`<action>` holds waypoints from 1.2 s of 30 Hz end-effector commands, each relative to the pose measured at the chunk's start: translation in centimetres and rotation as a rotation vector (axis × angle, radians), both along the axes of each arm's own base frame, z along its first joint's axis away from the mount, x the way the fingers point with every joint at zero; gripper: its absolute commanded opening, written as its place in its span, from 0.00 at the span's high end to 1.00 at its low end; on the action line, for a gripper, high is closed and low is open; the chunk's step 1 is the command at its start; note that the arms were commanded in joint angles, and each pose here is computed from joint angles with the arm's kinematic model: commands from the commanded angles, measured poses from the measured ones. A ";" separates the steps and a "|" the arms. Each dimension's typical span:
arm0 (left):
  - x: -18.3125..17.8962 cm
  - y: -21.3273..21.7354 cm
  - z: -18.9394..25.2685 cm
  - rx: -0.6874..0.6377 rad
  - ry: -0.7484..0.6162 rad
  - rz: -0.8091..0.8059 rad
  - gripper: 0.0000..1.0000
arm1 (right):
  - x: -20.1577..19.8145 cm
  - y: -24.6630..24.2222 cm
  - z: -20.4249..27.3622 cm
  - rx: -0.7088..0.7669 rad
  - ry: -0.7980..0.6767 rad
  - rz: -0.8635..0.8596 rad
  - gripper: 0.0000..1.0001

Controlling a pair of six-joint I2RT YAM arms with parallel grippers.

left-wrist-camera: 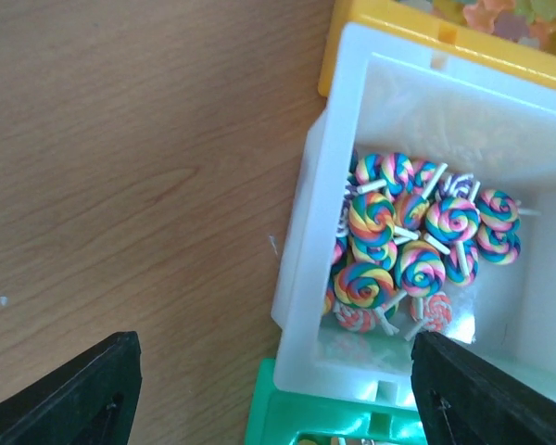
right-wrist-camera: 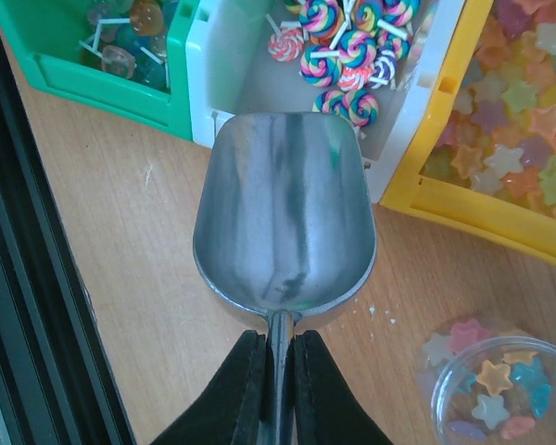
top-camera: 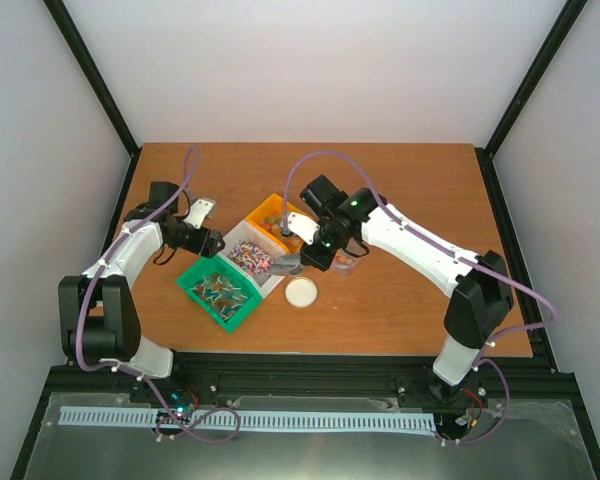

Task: Pack the candies

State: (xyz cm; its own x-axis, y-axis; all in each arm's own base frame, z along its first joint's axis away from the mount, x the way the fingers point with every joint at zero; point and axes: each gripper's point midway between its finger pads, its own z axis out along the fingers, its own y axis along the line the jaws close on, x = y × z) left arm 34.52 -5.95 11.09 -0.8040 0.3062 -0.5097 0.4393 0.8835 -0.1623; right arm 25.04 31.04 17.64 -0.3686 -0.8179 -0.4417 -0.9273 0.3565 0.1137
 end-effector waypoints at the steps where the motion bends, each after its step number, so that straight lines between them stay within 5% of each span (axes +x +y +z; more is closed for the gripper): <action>1: -1.2 -0.6 0.5 -0.026 -0.006 -0.062 0.19 | 0.9 1.4 -0.8 0.018 0.011 -0.023 0.97; 12: -4.1 -2.0 -0.5 -0.072 0.036 -0.193 0.29 | 5.4 0.3 -2.0 -0.024 -0.037 -0.140 0.97; 23: -5.0 -4.0 0.4 -0.196 0.044 -0.253 0.33 | 3.0 0.9 -0.8 -0.009 -0.052 0.023 0.97; 36: -5.4 -4.7 0.5 -0.246 0.045 -0.249 0.34 | 4.1 0.5 -1.3 -0.236 -0.147 0.079 0.97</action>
State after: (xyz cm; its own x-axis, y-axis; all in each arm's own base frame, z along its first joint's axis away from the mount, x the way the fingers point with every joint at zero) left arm 29.42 -9.88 10.60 -0.7665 0.3759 -0.5207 0.5976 0.7142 -0.3642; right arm 28.97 32.76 16.99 -0.2626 -0.8907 -0.3711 -0.9500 0.3059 -0.0619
